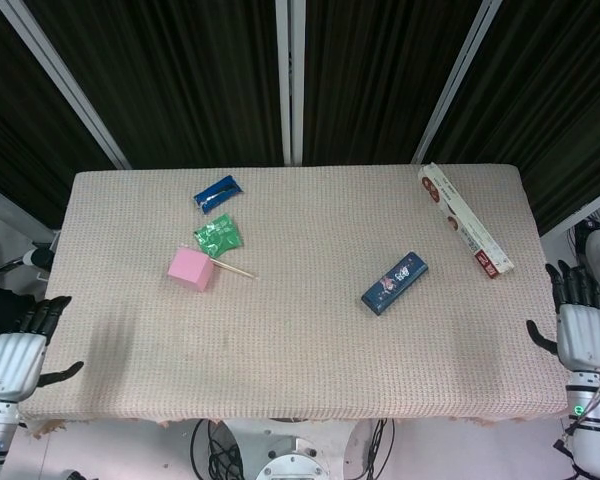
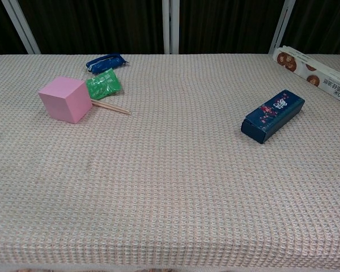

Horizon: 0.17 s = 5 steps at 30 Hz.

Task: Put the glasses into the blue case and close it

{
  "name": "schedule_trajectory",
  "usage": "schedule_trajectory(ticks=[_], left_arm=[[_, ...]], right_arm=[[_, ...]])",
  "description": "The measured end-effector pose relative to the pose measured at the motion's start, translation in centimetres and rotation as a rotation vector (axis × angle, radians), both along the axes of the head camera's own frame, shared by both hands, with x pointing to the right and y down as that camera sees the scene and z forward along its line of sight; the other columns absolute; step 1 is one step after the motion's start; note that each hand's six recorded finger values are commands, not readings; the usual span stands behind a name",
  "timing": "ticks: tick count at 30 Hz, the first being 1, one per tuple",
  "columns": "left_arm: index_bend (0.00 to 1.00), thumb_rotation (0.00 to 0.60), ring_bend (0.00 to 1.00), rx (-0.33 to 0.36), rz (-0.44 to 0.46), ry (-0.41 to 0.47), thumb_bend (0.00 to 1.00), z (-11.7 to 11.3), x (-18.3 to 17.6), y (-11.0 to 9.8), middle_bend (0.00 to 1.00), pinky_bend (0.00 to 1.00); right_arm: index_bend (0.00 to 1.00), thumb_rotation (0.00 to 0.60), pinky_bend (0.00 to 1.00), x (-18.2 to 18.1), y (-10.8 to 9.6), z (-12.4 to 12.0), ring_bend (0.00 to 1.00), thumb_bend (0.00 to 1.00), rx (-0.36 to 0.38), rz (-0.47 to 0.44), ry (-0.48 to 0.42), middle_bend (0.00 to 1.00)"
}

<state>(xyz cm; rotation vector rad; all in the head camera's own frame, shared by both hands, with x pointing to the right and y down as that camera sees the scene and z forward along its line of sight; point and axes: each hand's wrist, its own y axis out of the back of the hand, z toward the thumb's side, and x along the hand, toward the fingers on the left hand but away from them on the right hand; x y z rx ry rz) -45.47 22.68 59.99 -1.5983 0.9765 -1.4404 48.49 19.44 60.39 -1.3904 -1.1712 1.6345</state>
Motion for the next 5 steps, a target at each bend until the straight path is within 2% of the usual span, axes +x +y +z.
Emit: schedule_trajectory(ticks=[2,5], left_arm=[[0.07,0.544,0.11,0.002,0.004,-0.003,0.10,0.08,-0.04,-0.06,0.10,0.26],[0.07,0.543,0.11,0.005,0.005,-0.004,0.10,0.09,-0.14,-0.07,0.10,0.26]], right_arm=[[0.00,0.600,0.00,0.55,1.06,-0.08,0.00,0.18,-0.037,0.024,0.009,0.00],[0.00,0.600,0.00,0.34,1.50,0.49,0.00,0.18,-0.069,0.016,0.002,0.00]])
